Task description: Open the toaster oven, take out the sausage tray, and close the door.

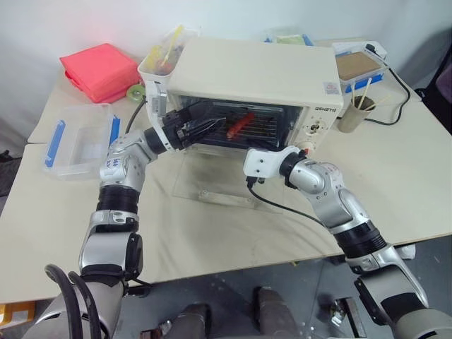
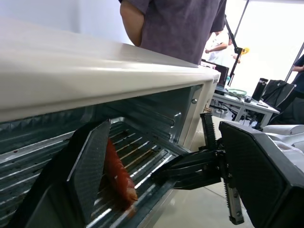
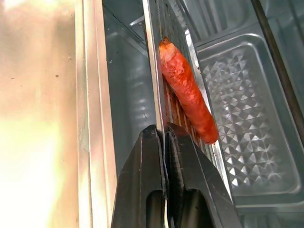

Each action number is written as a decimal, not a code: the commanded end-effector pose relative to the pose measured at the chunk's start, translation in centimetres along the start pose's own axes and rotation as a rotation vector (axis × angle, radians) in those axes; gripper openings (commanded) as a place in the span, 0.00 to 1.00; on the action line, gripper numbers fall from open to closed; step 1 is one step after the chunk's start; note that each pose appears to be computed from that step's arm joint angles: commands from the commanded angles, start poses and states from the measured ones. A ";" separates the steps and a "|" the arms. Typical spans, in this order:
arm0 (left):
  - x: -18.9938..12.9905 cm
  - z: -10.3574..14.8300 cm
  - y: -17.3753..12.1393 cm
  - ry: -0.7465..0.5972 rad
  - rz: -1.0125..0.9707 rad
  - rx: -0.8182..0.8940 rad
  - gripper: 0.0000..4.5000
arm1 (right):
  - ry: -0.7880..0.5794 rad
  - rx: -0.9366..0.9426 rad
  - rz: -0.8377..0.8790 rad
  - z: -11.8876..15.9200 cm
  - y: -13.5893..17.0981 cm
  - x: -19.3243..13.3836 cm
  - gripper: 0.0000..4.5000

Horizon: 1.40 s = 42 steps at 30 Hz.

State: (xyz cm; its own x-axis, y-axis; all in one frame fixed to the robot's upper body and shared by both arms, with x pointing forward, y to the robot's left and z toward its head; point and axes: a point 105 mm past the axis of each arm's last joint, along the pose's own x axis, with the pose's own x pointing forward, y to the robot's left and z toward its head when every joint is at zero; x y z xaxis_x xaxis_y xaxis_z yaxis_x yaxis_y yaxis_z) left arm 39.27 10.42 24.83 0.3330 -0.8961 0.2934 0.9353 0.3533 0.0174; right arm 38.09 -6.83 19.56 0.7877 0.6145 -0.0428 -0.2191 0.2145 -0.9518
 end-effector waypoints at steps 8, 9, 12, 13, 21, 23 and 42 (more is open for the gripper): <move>-2.1 0.8 0.6 0.069 -0.048 0.027 0.86 | -0.076 0.003 -0.014 3.6 0.0 -4.5 0.02; -2.4 0.8 0.8 0.078 -0.047 0.029 0.86 | -0.074 0.005 -0.011 3.7 0.1 -4.9 0.02; -3.4 0.6 1.0 0.106 -0.045 0.026 0.86 | -0.060 0.002 0.009 3.7 0.8 -6.2 0.02; -3.9 0.6 1.0 0.115 -0.044 0.025 0.86 | -0.057 -0.001 0.020 3.7 1.2 -6.6 0.02; -9.2 0.6 0.7 0.169 0.009 -0.083 0.86 | -0.109 -0.051 0.059 4.6 3.0 -9.7 0.02; -10.4 0.2 0.3 0.194 0.049 -0.189 0.86 | -0.130 -0.071 0.052 4.7 3.1 -10.2 0.02; -9.8 -1.7 -4.0 0.270 0.174 -0.982 0.86 | -0.378 -0.153 0.095 7.0 3.1 -7.5 0.02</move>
State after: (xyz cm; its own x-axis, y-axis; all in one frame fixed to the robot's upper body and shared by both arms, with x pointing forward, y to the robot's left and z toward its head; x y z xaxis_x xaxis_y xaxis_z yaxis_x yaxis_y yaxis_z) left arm 32.71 17.50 18.86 0.3815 -0.9229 -0.0517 0.4703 0.2420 -0.8487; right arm 27.96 -6.13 17.95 0.5373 0.8391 -0.0853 -0.1987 0.0276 -0.9797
